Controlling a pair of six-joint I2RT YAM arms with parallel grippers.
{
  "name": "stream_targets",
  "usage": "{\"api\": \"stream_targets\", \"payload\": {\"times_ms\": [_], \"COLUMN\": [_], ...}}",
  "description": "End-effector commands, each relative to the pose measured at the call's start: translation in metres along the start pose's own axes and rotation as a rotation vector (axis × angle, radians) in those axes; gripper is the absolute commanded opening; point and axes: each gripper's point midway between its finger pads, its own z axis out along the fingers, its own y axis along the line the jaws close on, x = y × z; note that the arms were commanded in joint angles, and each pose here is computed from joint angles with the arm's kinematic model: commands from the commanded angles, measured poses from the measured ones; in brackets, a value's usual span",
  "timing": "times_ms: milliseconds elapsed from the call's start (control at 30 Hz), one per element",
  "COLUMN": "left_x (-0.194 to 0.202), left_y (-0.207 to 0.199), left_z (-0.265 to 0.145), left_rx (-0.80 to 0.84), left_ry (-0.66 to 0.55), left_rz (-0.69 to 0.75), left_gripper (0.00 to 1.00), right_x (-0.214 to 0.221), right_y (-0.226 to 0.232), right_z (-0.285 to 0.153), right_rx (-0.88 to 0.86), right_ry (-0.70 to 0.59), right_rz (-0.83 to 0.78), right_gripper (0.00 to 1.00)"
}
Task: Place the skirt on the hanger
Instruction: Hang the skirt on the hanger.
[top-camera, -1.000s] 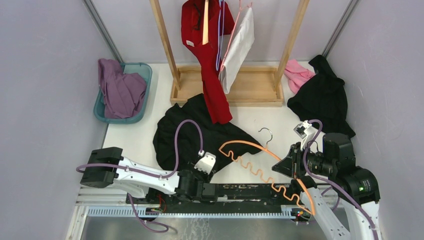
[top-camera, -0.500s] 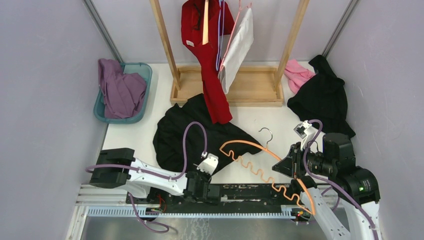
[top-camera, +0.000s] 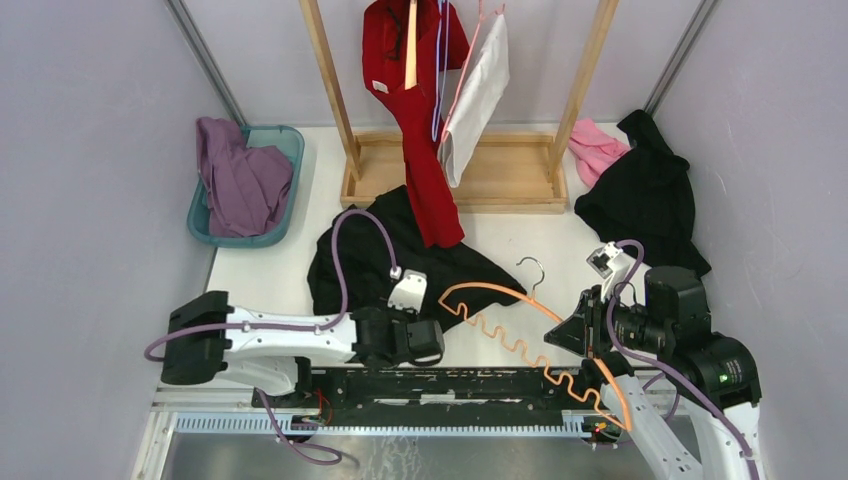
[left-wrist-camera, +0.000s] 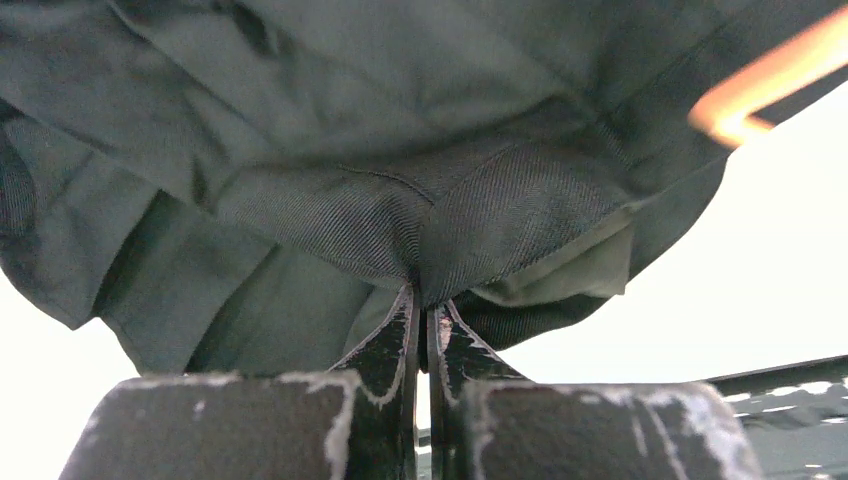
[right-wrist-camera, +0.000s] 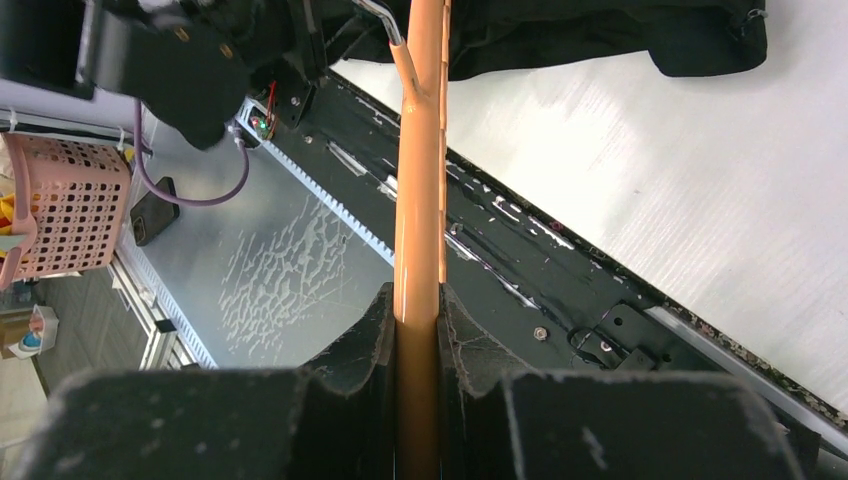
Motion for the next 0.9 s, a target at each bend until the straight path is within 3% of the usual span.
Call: {"api": "stream_targets", "payload": {"times_ms": [0, 467, 867], "left_x": [-0.053, -0.089, -0.110], "left_y": [-0.011, -0.025, -0.031], "left_z": [-0.014, -0.014, -0.029], "left_rx": [0.079, 0.129, 0.177], "left_ry": [-0.072, -0.075, -0.094], "left_rz": [-0.039, -0.024, -0.028], "left_gripper": [0.03, 0.03, 0.03], "right_x": [-0.006, -0.004, -0.020], "right_y": [0.013, 0.025, 0.001], "right_z": [-0.004, -0.001, 0.021], "right_rx": [-0.066, -0.156, -0.083], "right_ry": [-0.034, -0.017, -0.028], "right_rz": [-0.063, -0.079, -0.083], "right_gripper": [0.02, 0.02, 0.01]}}
